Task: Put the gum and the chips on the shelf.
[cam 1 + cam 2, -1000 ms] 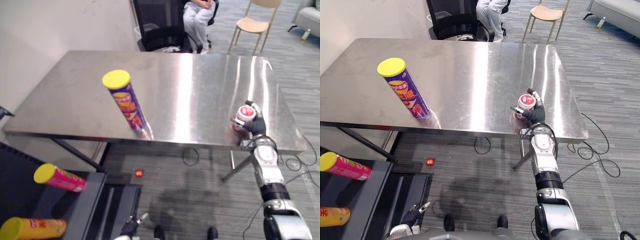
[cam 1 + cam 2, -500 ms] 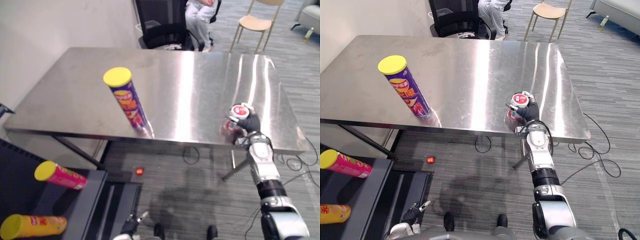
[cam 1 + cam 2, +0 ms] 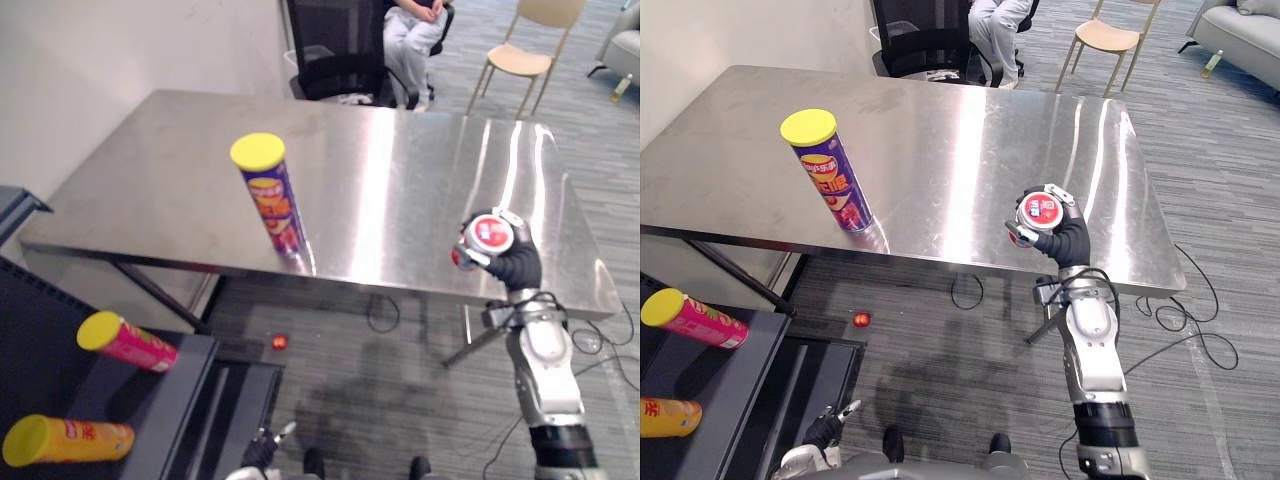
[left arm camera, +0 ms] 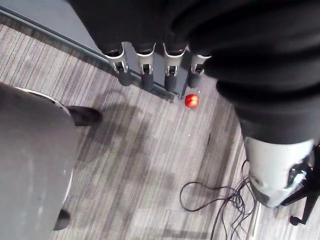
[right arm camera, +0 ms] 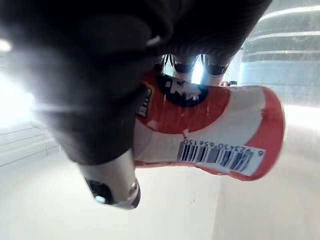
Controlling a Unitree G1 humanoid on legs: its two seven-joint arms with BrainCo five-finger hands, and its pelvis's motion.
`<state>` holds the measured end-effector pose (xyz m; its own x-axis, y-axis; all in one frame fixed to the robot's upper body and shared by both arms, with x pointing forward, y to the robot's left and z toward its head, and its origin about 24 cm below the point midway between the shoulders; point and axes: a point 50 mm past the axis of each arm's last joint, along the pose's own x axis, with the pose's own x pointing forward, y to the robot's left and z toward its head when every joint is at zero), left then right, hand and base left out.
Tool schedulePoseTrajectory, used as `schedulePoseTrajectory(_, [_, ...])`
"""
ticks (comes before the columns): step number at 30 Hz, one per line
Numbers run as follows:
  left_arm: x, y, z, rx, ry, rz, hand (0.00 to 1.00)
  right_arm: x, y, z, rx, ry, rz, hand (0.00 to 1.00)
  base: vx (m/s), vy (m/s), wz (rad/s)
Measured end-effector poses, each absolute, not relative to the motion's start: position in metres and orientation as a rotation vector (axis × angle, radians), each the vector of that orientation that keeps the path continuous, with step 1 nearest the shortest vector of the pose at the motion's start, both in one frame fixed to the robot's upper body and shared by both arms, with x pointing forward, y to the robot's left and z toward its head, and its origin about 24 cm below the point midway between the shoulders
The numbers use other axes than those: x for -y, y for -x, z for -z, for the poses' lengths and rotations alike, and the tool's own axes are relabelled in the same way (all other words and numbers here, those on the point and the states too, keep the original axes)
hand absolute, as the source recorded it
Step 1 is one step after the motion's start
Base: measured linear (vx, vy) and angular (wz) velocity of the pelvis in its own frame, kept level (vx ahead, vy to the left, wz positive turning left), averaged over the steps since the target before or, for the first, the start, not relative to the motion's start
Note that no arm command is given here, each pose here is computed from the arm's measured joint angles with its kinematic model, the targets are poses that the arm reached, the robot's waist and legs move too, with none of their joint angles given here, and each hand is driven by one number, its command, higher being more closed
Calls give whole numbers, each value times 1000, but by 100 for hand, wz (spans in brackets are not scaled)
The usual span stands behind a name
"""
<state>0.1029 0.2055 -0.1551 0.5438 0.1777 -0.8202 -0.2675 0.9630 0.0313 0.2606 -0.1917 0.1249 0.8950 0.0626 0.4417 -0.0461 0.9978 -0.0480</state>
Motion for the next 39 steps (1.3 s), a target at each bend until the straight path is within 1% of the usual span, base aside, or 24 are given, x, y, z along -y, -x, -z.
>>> schedulePoseTrajectory(6, [-206,-101,155,-959,123,-287,0,195,-239,-120,457,-14,-56,100,-50,2,2])
schedulePoseTrajectory(13, [-209,-93,157,-982,120,-293,0,202,-221,-96,356,-32,-41,100,-28,-37,-6])
schedulePoseTrajectory(18, [-209,-92,158,-985,142,-296,0,196,-225,-92,341,-43,-67,100,-36,-23,4])
schedulePoseTrajectory(20, [-210,-91,158,-983,175,-317,0,180,-240,-95,354,-70,-131,100,-120,-79,52])
schedulePoseTrajectory(25, [-207,-96,157,-979,173,-296,0,171,-253,-105,389,-78,-138,100,-160,-118,143])
schedulePoseTrajectory(27, [-217,-95,157,-986,172,-337,0,173,-258,-112,416,-65,-119,100,-164,-94,179])
schedulePoseTrajectory(29, [-219,-85,159,-1015,184,-362,0,179,-261,-109,403,-42,-73,100,-109,-42,165])
schedulePoseTrajectory(30, [-216,-73,162,-1046,209,-385,0,182,-261,-106,391,-39,-58,100,-81,-21,129])
schedulePoseTrajectory(33, [-212,-51,167,-1097,240,-419,0,184,-260,-105,384,-20,-38,100,-77,129,114])
schedulePoseTrajectory(35, [-211,-46,167,-1101,261,-443,0,192,-259,-105,383,-1,-7,100,-34,255,113])
schedulePoseTrajectory(37, [-214,-42,167,-1104,268,-463,0,194,-257,-101,367,-16,14,100,-35,253,102])
schedulePoseTrajectory(39, [-224,-28,166,-1128,263,-509,0,189,-253,-94,348,-27,8,100,-51,250,102])
